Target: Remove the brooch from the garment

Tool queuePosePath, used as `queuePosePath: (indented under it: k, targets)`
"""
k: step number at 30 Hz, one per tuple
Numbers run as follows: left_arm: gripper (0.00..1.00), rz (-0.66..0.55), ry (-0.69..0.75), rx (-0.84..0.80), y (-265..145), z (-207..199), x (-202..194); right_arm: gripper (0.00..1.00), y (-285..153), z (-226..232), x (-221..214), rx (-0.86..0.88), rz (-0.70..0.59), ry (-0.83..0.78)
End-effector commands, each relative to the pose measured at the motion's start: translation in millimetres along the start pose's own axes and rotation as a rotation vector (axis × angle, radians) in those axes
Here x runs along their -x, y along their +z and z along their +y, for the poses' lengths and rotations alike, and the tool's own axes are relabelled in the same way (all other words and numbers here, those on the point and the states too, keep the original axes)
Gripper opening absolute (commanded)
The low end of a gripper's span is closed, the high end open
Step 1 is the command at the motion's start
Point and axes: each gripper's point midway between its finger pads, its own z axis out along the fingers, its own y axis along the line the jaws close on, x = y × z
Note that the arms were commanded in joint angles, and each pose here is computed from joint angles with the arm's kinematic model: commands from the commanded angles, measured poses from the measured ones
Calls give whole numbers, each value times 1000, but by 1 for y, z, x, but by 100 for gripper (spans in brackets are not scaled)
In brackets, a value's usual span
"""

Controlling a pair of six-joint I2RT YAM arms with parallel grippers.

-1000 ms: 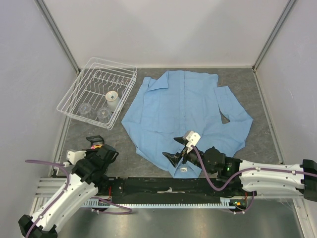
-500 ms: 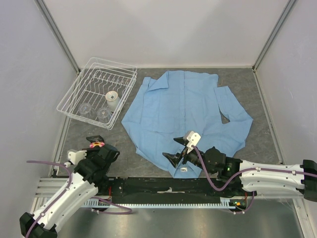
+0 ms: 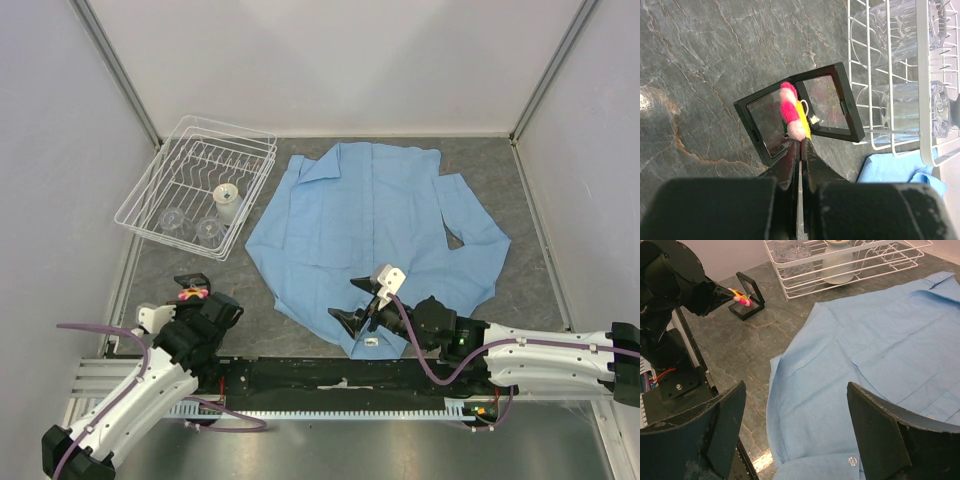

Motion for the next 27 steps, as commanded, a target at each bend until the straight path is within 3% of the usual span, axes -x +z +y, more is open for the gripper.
queuePosePath:
  k: [1,27]
  targets:
    - [2,-139,-169,-60,6,-13,22,88,0,4,11,19,-46,32]
    - [2,-173,-216,-42,13,-13,17,88,-2,5,13,29,-52,41]
